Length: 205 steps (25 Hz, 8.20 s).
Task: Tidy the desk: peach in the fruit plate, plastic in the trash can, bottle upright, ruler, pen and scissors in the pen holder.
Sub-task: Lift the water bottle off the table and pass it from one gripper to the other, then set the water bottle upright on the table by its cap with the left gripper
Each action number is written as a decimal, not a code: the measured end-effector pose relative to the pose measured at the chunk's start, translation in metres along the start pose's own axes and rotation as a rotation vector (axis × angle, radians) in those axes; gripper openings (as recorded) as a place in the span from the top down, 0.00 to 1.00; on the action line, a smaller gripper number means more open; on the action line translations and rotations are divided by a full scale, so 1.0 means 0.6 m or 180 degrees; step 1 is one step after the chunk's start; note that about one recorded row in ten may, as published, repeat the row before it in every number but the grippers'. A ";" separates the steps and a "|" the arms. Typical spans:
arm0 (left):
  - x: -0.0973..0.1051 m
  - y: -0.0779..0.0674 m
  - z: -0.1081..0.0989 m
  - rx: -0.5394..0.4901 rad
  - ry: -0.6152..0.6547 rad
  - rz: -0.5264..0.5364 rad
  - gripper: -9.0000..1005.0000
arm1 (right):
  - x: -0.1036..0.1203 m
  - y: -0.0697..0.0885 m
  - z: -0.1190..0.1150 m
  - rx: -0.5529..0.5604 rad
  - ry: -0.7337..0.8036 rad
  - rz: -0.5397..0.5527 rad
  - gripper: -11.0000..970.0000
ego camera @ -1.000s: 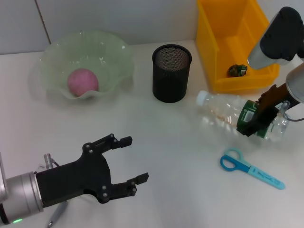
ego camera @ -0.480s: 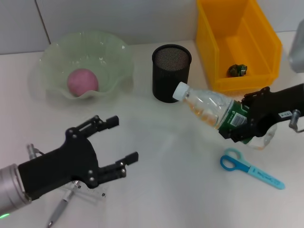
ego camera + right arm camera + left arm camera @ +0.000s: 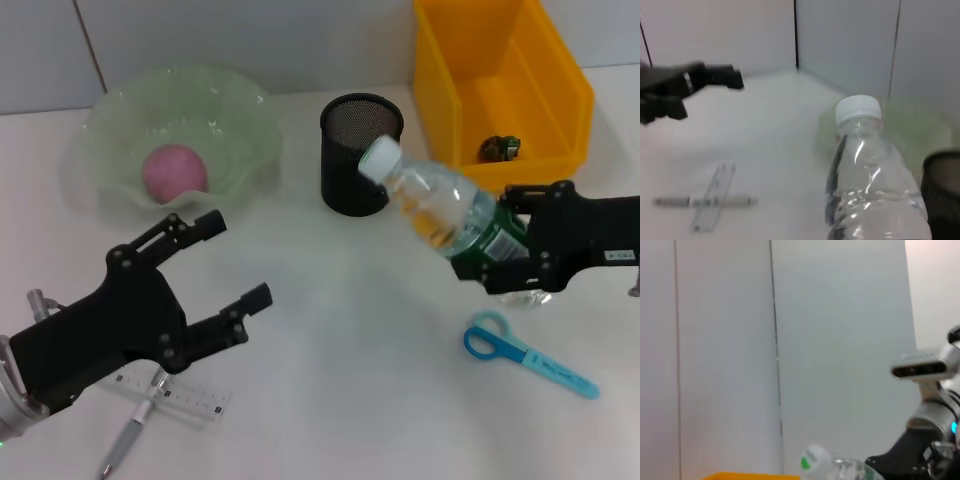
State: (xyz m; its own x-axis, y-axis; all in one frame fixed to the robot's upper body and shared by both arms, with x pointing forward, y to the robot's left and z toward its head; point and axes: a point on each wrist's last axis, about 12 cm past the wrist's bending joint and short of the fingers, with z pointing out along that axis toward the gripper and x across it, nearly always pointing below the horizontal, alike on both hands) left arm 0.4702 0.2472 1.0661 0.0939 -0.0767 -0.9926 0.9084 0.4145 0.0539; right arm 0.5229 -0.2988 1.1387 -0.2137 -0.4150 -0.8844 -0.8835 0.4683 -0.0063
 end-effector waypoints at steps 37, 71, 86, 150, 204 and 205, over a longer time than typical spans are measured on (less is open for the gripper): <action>-0.006 0.008 0.034 0.0034 -0.0621 -0.0503 0.19 | 0.087 0.073 0.080 -0.0229 -0.1680 -0.0545 0.20; -0.018 0.003 0.062 0.0375 -0.0727 -0.0578 0.19 | 0.069 0.098 0.152 -0.0590 -0.1747 -0.0591 0.20; -0.016 0.003 0.069 0.0418 -0.0686 -0.0598 0.19 | 0.066 0.101 0.156 -0.0612 -0.1779 -0.0588 0.20; -0.027 0.027 0.064 0.0397 -0.0595 -0.0155 0.55 | 0.119 0.078 -0.021 -0.0152 -0.1253 -0.0080 0.15; 0.025 0.122 0.034 -0.1362 0.0250 0.0349 0.53 | 0.163 0.100 -0.036 -0.0129 -0.1008 0.0087 0.15; 0.026 0.122 0.033 -0.1366 0.0253 0.0339 0.53 | 0.163 0.100 -0.036 -0.0130 -0.1008 0.0086 0.15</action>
State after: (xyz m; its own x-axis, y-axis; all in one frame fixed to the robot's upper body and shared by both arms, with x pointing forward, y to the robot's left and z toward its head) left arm 0.5461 0.2581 1.0565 0.1309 0.0496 -0.9902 0.6426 0.7563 0.1228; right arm 0.4403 -0.3280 1.0620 -0.1026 -0.1363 -0.9853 -0.8966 0.4416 0.0323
